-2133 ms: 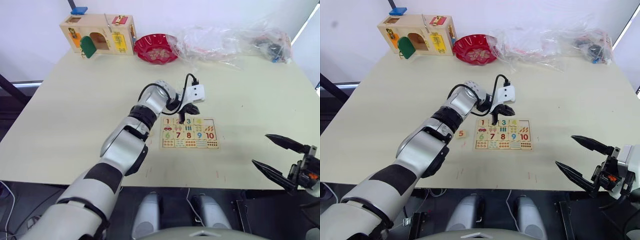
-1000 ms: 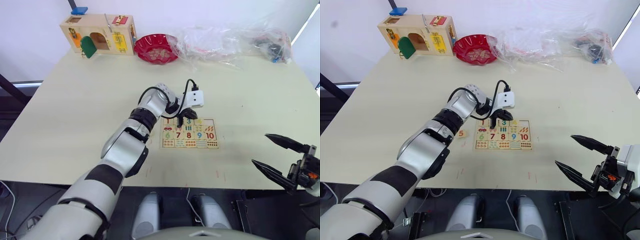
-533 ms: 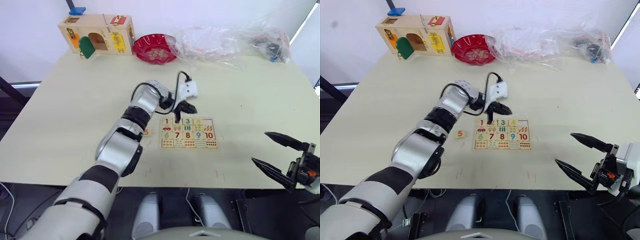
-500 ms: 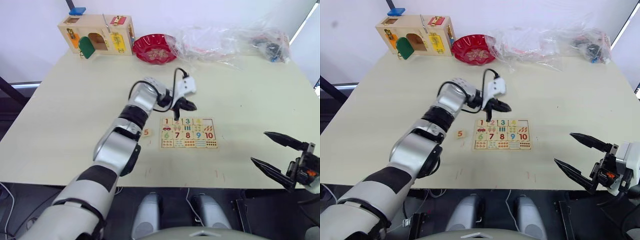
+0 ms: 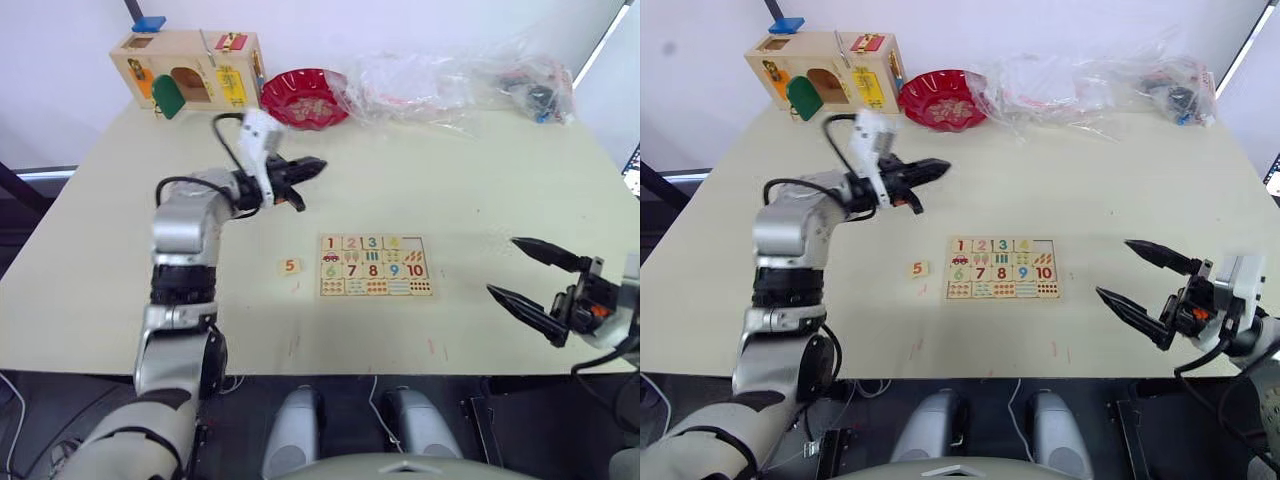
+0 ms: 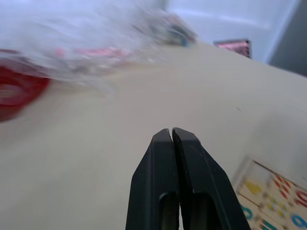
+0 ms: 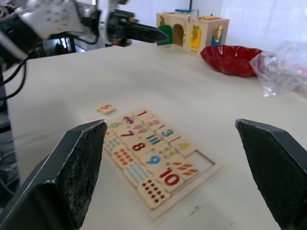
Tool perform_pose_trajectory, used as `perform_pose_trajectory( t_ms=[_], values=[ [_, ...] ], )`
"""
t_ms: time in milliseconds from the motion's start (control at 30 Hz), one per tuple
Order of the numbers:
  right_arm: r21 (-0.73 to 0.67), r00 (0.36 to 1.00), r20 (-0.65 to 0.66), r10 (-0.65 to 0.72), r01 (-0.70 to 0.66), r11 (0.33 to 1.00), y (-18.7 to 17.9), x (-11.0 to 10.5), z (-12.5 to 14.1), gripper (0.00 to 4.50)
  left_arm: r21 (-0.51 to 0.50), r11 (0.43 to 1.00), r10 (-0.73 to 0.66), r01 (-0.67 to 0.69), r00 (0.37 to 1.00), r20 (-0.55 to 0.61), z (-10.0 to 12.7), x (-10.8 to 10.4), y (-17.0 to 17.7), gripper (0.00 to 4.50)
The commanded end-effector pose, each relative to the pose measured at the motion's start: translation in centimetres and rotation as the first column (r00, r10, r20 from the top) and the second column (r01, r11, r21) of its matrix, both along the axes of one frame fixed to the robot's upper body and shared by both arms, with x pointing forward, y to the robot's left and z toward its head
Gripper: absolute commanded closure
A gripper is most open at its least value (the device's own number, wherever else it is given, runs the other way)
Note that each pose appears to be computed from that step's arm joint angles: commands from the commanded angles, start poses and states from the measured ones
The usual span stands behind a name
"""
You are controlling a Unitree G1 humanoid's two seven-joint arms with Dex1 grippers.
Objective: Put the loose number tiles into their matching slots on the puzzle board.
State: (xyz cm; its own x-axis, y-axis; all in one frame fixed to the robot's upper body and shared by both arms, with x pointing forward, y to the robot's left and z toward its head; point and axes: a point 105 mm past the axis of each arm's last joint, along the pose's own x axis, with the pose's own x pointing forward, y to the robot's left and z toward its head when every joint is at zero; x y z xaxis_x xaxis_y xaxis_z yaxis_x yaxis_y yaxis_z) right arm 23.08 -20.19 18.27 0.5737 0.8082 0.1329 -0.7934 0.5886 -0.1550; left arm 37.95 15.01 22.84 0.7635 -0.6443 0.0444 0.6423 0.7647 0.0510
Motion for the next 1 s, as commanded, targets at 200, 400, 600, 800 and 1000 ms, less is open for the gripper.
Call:
perform_pose_trajectory(
  t_ms=[200,400,600,800,1000],
  values=[
    [0.039,0.998,0.048,-0.035,0.033,0.999,-0.1,2.8,1.2,0.0,-0.096,0.944,0.323,-0.315,0.942,0.09,-0.8,-4.7,5.8,4.38],
    [-0.038,0.996,0.036,-0.087,0.088,0.995,-0.3,3.7,-0.7,0.0,-0.066,0.939,0.34,-0.337,0.939,0.048,-3.5,-9.3,8.0,4.38],
    [-0.047,0.994,-0.103,-0.02,0.015,0.999,-2.1,2.2,-2.5,0.0,-0.021,0.946,0.323,-0.324,0.946,-0.038,-6.4,-13.5,9.5,4.15],
    [-0.091,0.987,-0.153,-0.044,0.031,0.995,-4.3,1.1,-3.4,0.0,-0.01,0.953,0.299,-0.301,0.95,-0.09,-7.7,-16.2,10.3,1.87],
    [-0.114,0.975,-0.199,-0.096,0.074,0.991,-6.6,0.2,-4.4,0.0,0.003,0.956,0.292,-0.294,0.946,-0.139,-9.1,-18.1,11.0,0.04]
  ],
)
